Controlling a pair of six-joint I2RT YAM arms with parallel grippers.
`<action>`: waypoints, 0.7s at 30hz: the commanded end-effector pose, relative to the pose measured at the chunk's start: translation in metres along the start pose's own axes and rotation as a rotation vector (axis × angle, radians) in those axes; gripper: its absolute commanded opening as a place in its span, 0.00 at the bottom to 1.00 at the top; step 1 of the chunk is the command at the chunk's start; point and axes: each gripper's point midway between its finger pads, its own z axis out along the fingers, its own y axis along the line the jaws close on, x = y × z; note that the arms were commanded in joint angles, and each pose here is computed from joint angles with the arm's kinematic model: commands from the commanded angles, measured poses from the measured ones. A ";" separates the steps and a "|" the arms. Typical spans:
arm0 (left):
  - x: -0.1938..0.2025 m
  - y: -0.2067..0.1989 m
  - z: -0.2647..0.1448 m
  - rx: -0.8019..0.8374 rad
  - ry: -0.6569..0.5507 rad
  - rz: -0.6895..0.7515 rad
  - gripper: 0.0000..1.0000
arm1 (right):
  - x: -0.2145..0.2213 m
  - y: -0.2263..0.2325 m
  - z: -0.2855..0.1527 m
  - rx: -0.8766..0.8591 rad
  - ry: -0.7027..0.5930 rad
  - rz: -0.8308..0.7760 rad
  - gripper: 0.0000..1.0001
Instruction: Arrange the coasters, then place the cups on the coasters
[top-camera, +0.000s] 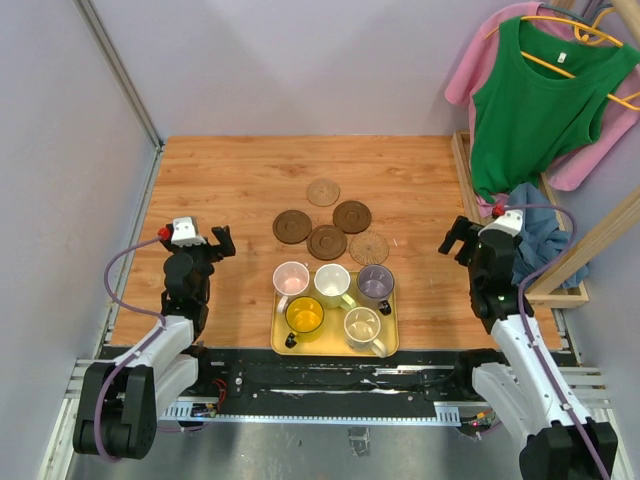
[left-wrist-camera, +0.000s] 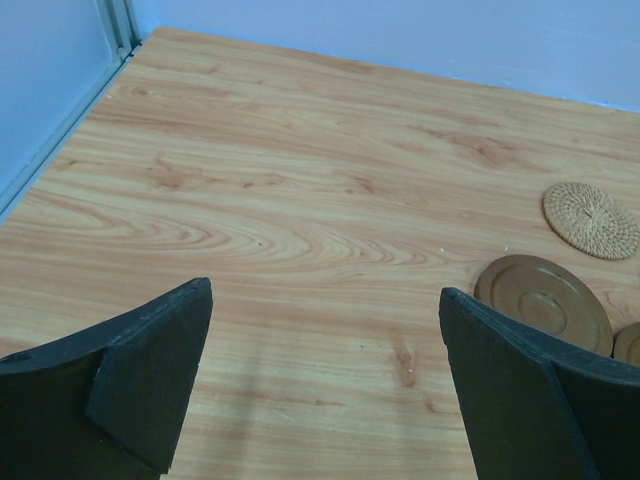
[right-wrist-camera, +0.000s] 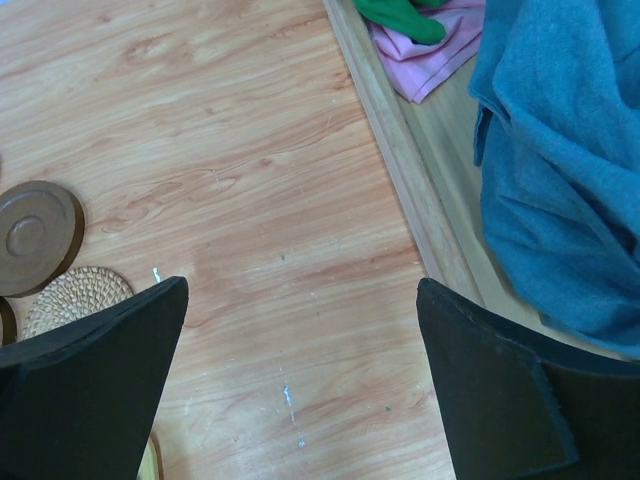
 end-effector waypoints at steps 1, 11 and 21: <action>-0.012 -0.003 0.008 0.004 0.011 0.000 1.00 | -0.023 -0.001 -0.004 0.022 0.025 -0.048 0.98; -0.039 -0.017 0.023 0.008 0.079 -0.116 1.00 | -0.036 0.028 0.018 0.101 0.298 0.140 0.99; -0.073 -0.057 0.022 0.206 0.022 -0.181 1.00 | -0.064 0.080 0.027 -0.265 0.102 0.019 0.98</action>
